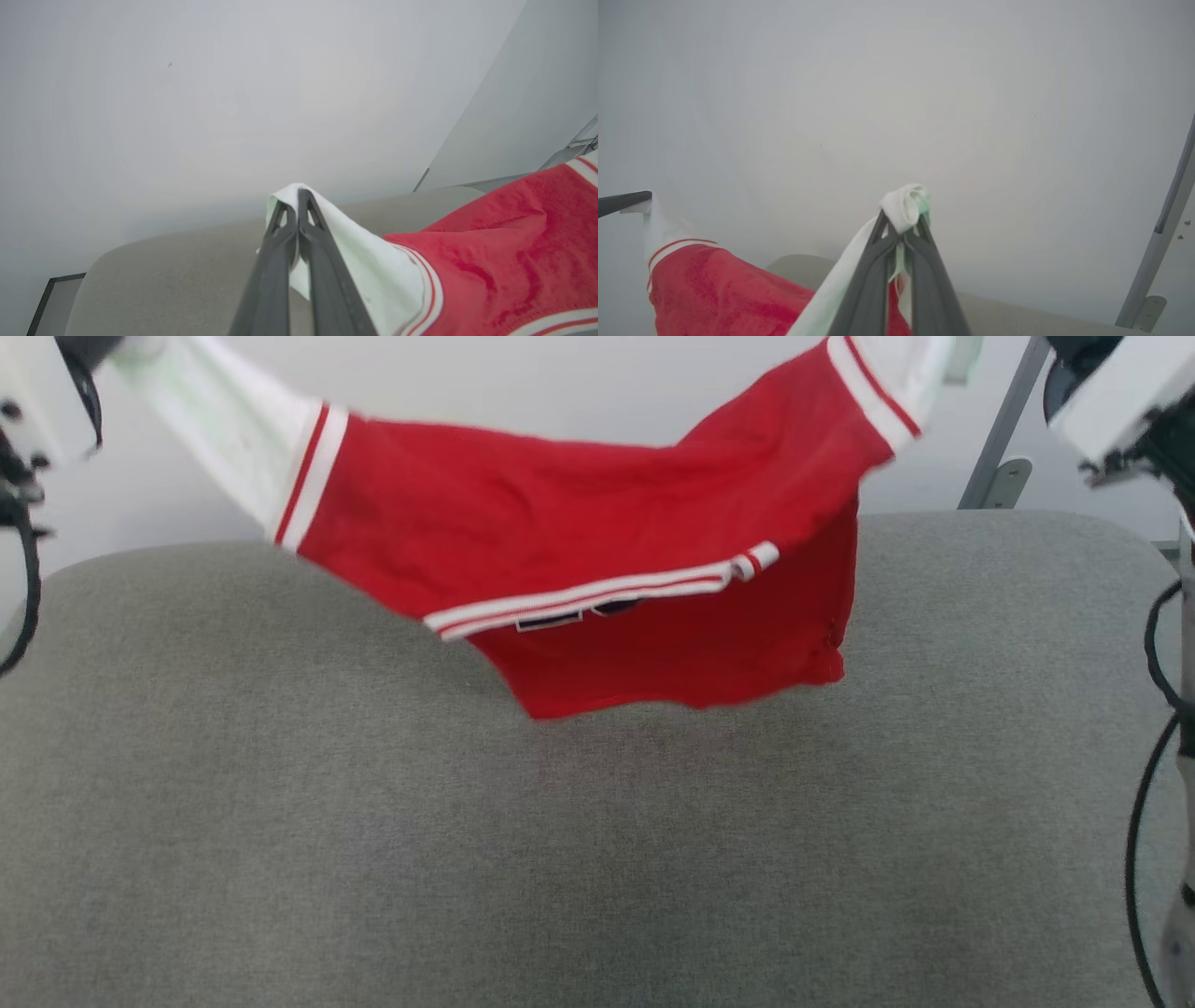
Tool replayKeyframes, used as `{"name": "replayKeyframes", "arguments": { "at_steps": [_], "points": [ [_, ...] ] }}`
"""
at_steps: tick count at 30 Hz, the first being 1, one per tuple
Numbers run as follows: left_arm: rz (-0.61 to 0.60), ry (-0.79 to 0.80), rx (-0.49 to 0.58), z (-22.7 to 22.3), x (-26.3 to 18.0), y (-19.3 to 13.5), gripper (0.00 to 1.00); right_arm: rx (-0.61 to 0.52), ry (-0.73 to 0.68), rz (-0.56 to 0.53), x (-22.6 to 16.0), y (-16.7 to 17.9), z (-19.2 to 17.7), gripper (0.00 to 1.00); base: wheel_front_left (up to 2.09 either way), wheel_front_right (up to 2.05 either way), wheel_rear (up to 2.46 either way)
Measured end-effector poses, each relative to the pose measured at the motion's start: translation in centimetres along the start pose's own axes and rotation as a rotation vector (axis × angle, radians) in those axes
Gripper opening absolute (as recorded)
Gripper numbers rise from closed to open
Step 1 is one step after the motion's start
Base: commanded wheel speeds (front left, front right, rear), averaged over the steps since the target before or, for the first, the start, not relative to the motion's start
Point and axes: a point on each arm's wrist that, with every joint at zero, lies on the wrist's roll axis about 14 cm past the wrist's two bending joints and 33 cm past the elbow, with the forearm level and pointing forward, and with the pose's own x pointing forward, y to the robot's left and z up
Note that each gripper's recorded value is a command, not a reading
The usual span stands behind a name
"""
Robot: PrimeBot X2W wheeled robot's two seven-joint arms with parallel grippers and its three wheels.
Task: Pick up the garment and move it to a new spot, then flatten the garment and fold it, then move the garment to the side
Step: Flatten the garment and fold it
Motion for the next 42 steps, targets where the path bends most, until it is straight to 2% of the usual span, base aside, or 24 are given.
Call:
{"name": "replayKeyframes", "arguments": {
  "at_steps": [7,16,21,25,29,35,38,42],
  "points": [
    [-0.018,-0.122,0.041,4.4,0.0,-1.1,0.0,0.009,-0.085,0.027,0.6,1.6,3.1,0.0,0.0,0.0,0.0],
    [-0.021,-0.202,0.053,6.5,2.6,-1.2,0.0,-0.026,-0.146,-0.004,3.2,0.9,3.6,0.0,0.0,0.0,0.0],
    [-0.038,-0.249,0.052,6.8,6.0,-1.2,0.0,-0.065,-0.13,-0.017,6.5,-0.1,1.7,0.0,0.0,0.0,0.0],
    [-0.026,-0.282,0.067,6.5,9.1,-0.5,0.0,-0.094,-0.15,-0.063,9.3,-2.6,0.3,0.0,0.0,0.0,0.0],
    [-0.016,-0.364,0.091,7.5,11.9,0.1,0.0,-0.13,-0.233,-0.078,12.4,-3.8,0.3,0.0,0.0,0.0,0.0],
    [0.024,-0.578,0.129,9.9,14.2,1.6,0.0,-0.232,-0.375,-0.101,15.5,-5.8,-0.3,0.0,0.0,0.0,0.0],
    [0.039,-0.593,0.121,8.0,15.9,3.1,0.0,-0.288,-0.339,-0.1,17.4,-6.6,-3.3,0.0,0.0,0.0,0.0],
    [0.073,-0.488,0.117,3.4,17.5,5.1,0.0,-0.272,-0.233,-0.092,18.3,-6.9,-7.9,0.0,0.0,0.0,0.0]
  ]
}}
